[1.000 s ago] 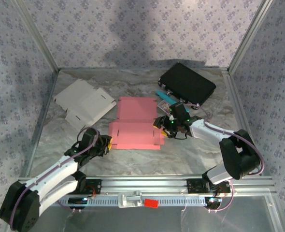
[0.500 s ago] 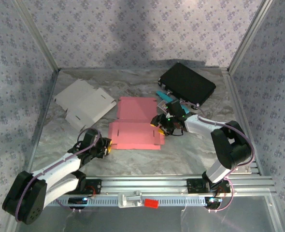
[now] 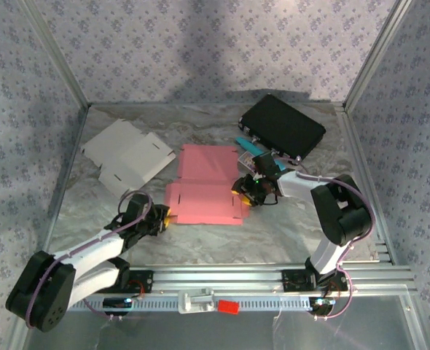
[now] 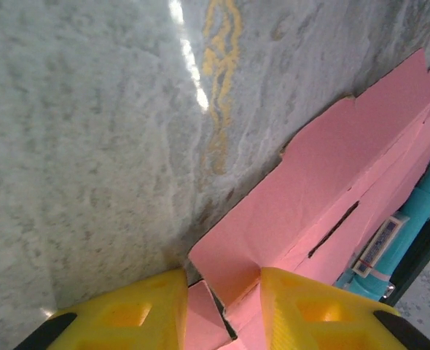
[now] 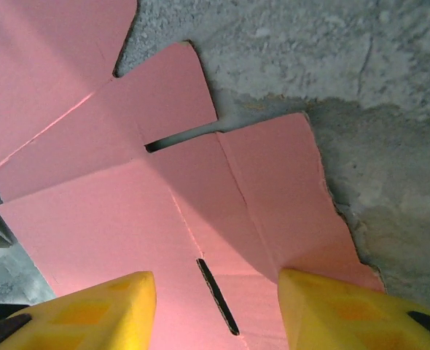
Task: Fold the paper box
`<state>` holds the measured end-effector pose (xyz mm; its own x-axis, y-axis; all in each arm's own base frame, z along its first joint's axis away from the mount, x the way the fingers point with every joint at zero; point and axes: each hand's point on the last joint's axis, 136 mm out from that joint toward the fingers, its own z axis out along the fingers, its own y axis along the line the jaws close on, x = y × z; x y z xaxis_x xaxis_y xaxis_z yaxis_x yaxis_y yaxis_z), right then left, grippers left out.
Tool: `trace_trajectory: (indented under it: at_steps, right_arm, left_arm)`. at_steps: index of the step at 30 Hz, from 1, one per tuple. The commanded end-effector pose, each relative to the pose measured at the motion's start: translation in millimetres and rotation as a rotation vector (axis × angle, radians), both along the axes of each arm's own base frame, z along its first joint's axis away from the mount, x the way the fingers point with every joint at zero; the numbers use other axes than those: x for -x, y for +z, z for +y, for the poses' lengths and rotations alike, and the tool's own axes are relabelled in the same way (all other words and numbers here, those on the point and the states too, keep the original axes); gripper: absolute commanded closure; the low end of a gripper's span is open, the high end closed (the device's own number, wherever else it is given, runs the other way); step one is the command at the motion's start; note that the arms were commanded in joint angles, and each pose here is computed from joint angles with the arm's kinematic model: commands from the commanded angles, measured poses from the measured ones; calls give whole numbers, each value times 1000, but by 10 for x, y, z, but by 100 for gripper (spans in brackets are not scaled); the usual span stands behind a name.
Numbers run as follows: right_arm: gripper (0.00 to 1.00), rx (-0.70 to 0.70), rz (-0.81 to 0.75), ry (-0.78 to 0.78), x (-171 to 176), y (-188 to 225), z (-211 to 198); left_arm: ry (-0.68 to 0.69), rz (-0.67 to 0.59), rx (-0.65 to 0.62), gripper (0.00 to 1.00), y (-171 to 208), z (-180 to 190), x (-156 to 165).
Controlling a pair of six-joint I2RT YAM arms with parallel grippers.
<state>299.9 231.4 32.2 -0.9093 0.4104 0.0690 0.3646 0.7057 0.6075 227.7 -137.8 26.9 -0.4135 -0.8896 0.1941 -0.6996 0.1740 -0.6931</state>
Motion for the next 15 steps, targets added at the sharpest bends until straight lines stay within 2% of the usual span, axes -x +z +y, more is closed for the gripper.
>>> trace_trajectory:
  at_steps: [1, 7, 15]
  right_arm:
    - [50, 50, 81, 21, 195, -202, -110]
    - [50, 50, 87, 21, 211, -226, -133]
    - [51, 37, 98, 19, 208, -227, -110]
  left_arm:
    - [58, -112, 1, 68, 151, 80, -162]
    - [90, -118, 17, 71, 72, 149, -103]
    - [67, -99, 18, 72, 47, 104, -109]
